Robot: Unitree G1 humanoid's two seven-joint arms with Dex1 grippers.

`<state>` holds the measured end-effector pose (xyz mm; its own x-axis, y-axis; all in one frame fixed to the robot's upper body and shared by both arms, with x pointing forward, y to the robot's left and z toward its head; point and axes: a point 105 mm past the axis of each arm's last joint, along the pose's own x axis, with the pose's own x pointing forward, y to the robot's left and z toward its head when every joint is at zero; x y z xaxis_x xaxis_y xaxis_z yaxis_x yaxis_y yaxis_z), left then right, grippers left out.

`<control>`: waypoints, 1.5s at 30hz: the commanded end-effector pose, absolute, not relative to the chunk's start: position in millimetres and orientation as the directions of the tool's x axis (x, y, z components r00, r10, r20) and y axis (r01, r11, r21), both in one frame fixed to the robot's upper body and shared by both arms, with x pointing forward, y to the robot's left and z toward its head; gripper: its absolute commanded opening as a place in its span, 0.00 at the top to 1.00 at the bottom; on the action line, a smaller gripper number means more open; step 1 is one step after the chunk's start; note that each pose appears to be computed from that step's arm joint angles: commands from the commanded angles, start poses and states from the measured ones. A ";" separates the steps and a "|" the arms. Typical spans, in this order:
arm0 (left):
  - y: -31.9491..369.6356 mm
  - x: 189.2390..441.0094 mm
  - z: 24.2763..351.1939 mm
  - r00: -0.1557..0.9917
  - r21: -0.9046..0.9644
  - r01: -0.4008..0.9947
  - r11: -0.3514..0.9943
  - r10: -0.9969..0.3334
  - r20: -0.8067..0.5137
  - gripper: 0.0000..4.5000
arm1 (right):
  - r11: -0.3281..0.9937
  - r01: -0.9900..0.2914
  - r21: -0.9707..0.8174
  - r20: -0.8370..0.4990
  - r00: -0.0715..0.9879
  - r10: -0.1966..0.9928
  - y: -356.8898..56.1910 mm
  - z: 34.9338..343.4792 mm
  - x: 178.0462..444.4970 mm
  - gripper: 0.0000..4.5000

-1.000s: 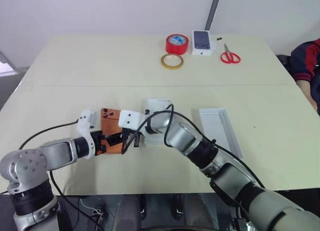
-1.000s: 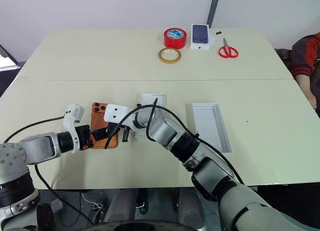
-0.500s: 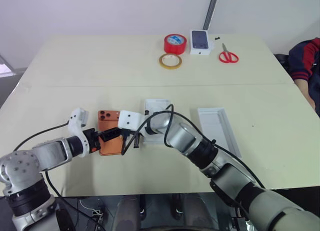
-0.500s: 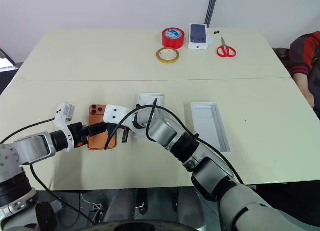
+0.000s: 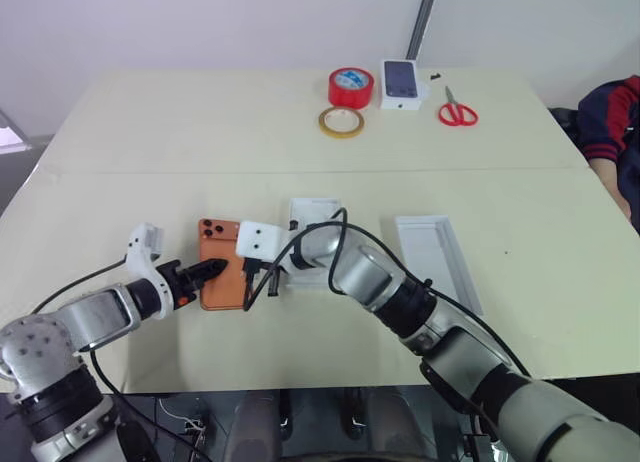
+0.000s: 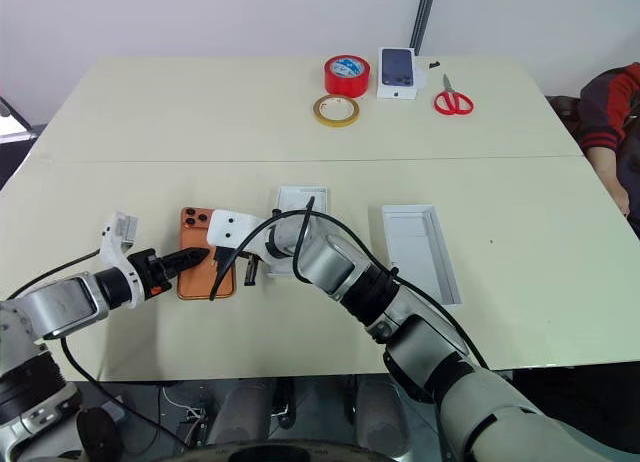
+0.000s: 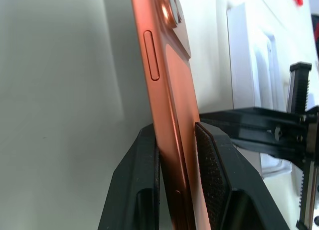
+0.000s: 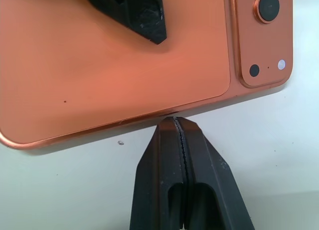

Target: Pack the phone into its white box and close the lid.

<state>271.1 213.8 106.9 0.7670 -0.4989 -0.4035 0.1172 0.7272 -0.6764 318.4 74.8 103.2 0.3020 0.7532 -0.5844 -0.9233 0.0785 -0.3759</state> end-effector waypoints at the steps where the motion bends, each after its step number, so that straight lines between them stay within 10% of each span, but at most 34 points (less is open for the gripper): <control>1: 218.3 270.7 112.1 0.783 -0.689 0.112 0.716 -0.491 -0.383 0.81 | 0.067 -0.907 -0.417 -0.534 0.304 0.789 81.1 124.5 314.9 1.00; 4: 219.3 271.6 115.4 0.796 -0.715 0.111 0.691 -0.492 -0.352 1.00 | 0.088 -0.899 -0.430 -0.498 0.317 0.807 77.1 140.3 316.4 1.00; 13: 194.0 289.3 158.4 0.830 -0.771 0.217 0.599 -0.529 -0.178 1.00 | 0.192 -0.885 -0.425 -0.259 0.322 0.911 15.6 202.4 311.3 1.00; 25: 104.3 309.0 161.1 0.712 -0.839 0.266 0.475 -0.684 -0.161 1.00 | 0.348 -0.905 -0.246 -0.316 0.414 0.853 -97.8 179.2 309.3 1.00; 45: 65.4 319.9 140.7 0.633 -0.842 0.262 0.471 -0.743 -0.218 1.00 | 0.444 -0.863 -0.241 -0.348 0.504 0.790 -128.1 162.6 308.3 1.00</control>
